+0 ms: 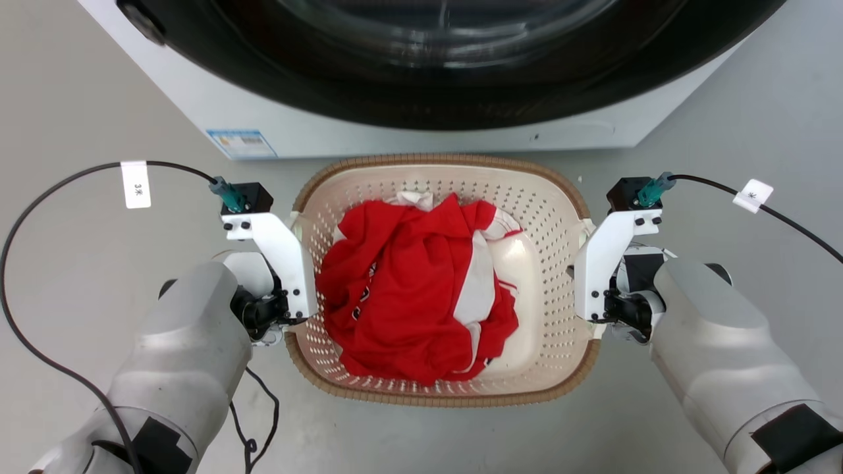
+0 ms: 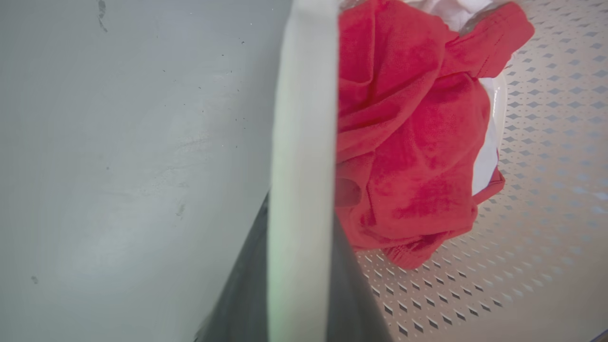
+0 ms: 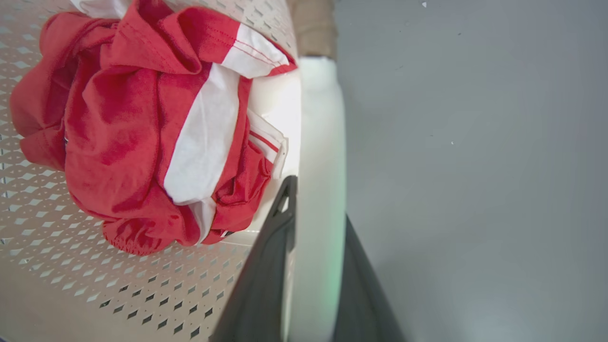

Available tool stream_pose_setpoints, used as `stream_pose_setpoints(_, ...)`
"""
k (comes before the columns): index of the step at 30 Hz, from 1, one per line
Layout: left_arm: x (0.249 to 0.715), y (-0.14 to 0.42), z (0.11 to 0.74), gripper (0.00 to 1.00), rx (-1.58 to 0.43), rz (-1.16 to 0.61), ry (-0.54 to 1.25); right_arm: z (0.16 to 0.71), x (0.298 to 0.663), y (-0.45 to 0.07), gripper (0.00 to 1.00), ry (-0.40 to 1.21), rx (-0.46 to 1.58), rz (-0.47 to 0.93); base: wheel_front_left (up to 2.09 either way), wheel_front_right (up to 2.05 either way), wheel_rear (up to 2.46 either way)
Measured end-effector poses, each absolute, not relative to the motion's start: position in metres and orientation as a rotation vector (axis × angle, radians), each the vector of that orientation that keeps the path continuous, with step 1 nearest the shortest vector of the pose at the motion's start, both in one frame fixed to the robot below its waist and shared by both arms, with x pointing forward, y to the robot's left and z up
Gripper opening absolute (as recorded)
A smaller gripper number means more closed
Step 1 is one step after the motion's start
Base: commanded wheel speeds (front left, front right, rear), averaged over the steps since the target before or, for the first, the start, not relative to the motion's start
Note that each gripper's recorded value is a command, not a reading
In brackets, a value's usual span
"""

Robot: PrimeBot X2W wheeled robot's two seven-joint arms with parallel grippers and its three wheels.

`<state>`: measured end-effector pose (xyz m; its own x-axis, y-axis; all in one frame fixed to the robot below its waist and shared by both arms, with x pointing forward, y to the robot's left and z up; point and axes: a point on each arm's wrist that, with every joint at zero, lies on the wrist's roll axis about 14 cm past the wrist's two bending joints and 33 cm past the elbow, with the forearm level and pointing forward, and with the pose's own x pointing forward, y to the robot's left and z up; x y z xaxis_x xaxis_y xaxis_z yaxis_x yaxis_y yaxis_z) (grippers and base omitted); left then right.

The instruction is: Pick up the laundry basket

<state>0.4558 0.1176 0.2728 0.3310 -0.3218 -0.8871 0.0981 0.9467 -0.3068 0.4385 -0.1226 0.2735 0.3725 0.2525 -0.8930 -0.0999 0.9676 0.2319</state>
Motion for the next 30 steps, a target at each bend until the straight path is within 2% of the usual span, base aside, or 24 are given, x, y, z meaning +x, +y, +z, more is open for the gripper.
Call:
stream_pose_setpoints(15, 0.428, 0.113, 0.331, 0.00, -0.229, -0.291, 1.223, 0.336, 0.417, -0.129, 0.00, 1.191, 0.177, 0.224, 0.00, 0.00, 0.00)
stream_pose_setpoints(30, 0.390, 0.109, 0.360, 0.00, -0.235, -0.302, 1.208, 0.362, 0.375, -0.130, 0.00, 1.227, 0.207, 0.223, 0.00, 0.00, 0.00)
